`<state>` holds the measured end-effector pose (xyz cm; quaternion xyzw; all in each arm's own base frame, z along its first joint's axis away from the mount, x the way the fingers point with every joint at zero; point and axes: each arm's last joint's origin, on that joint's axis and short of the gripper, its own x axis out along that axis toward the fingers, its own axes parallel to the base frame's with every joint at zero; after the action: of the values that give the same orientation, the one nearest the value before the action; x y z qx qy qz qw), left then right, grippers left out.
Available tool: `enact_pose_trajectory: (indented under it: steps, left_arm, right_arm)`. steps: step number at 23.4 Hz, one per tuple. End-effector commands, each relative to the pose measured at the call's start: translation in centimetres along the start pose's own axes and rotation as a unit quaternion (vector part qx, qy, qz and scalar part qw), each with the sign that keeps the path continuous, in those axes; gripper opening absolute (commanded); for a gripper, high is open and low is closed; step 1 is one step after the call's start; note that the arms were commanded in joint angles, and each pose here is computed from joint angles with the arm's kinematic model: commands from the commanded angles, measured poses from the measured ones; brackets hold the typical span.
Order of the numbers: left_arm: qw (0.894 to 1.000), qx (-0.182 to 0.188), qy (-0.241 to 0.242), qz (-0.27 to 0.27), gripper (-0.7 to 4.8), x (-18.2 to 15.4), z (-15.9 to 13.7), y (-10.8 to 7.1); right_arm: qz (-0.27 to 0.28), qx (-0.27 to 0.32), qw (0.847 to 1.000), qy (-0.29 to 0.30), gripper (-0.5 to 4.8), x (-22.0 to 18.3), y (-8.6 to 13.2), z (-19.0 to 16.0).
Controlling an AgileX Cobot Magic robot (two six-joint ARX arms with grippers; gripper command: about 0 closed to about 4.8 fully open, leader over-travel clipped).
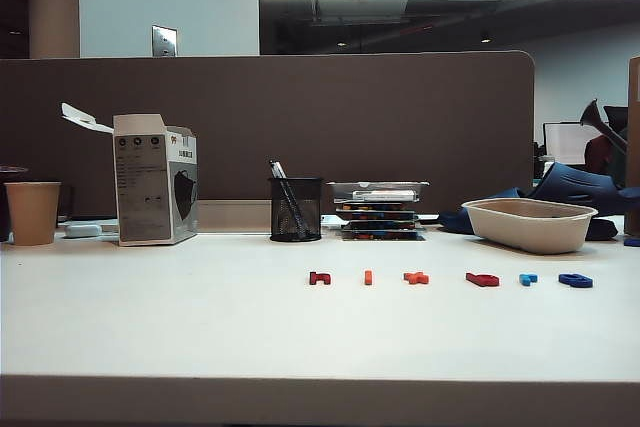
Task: Select the appropriate letters from the row of letter magnets placed on the table to arrange into the word "big".
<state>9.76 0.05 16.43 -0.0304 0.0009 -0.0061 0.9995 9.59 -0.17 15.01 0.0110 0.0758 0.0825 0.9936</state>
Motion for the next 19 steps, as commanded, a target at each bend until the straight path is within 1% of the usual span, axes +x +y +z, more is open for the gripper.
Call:
enact_pose_trajectory:
  steps: [1, 14, 16, 19]
  left_arm:
    - [1.0, 0.0, -0.007, -0.003, -0.05, 0.0, 0.2, 0.0]
    - [1.0, 0.0, -0.01, 0.0, -0.05, 0.0, 0.4, 0.0]
    - [1.0, -0.002, -0.014, -0.025, -0.05, -0.1, 0.8, -0.2]
    - [0.996, -0.033, -0.021, -0.086, -0.05, -0.6, 2.4, -0.6]
  right_arm:
    - [-0.003, -0.002, 1.0, -0.005, -0.05, 0.0, 0.0, 0.0]
    - [-0.003, -0.002, 1.0, -0.005, -0.05, 0.0, 0.0, 0.0]
    - [-0.003, -0.002, 1.0, -0.008, -0.05, 0.0, 0.0, 0.0]
    - [-0.003, -0.004, 1.0, -0.012, -0.05, 0.0, 0.0, 0.1]
